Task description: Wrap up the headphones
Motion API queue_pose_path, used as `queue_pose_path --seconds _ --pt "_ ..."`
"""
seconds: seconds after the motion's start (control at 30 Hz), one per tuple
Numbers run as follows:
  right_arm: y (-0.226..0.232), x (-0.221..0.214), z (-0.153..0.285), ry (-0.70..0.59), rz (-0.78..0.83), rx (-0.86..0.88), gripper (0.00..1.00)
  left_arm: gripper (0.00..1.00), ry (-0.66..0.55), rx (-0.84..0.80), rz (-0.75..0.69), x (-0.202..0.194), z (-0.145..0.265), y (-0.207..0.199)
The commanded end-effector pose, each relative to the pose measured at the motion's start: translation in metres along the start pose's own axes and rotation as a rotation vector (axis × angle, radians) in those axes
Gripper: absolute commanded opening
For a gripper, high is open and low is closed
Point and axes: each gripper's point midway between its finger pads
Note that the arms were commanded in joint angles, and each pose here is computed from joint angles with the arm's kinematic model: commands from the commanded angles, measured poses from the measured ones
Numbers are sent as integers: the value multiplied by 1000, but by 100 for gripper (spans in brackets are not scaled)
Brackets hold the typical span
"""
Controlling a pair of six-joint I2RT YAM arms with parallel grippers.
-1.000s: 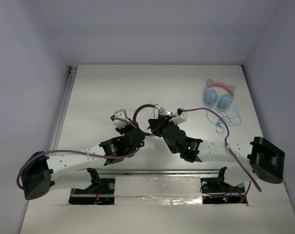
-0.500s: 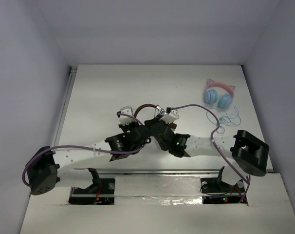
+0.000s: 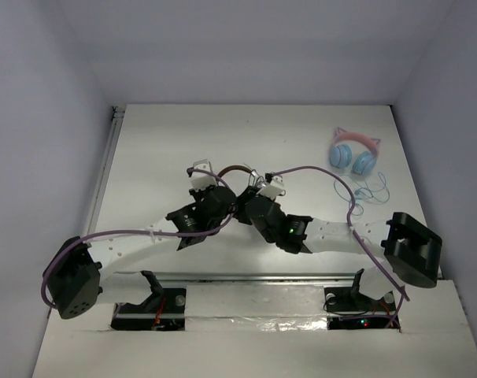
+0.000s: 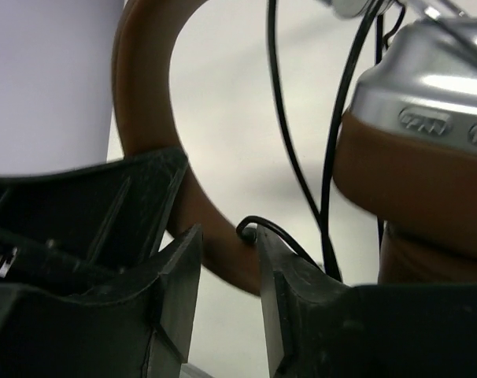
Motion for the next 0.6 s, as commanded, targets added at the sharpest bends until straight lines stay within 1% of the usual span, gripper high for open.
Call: queue_pose_path --seconds 0.0,0.23,0.27,0.4,0.47,0.53,0.57 --pt "11 -3 12 62 43 8 41 0 -82 -98 157 50 1 -32" --pt "11 -8 22 120 52 17 43 0 -39 -100 154 42 -15 -27" --pt "10 -8 24 124 51 19 45 0 -39 -93 154 42 -17 -24" --pt "16 -3 35 140 47 51 47 0 -32 -81 152 44 -25 -15" --pt "28 4 47 157 38 97 48 0 -23 -92 144 43 -27 -16" --pt "36 6 60 175 47 138 55 0 -19 -81 136 45 -33 -11" --pt "44 17 70 167 42 170 59 0 -17 -85 134 45 -33 -12"
Point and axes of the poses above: each gripper's point midway between its finger pads, its own z axis back along the fingers, its own y axis along the line the jaws close on, x = y × z, and after that the axes turned 10 degrees about -z, right-handed
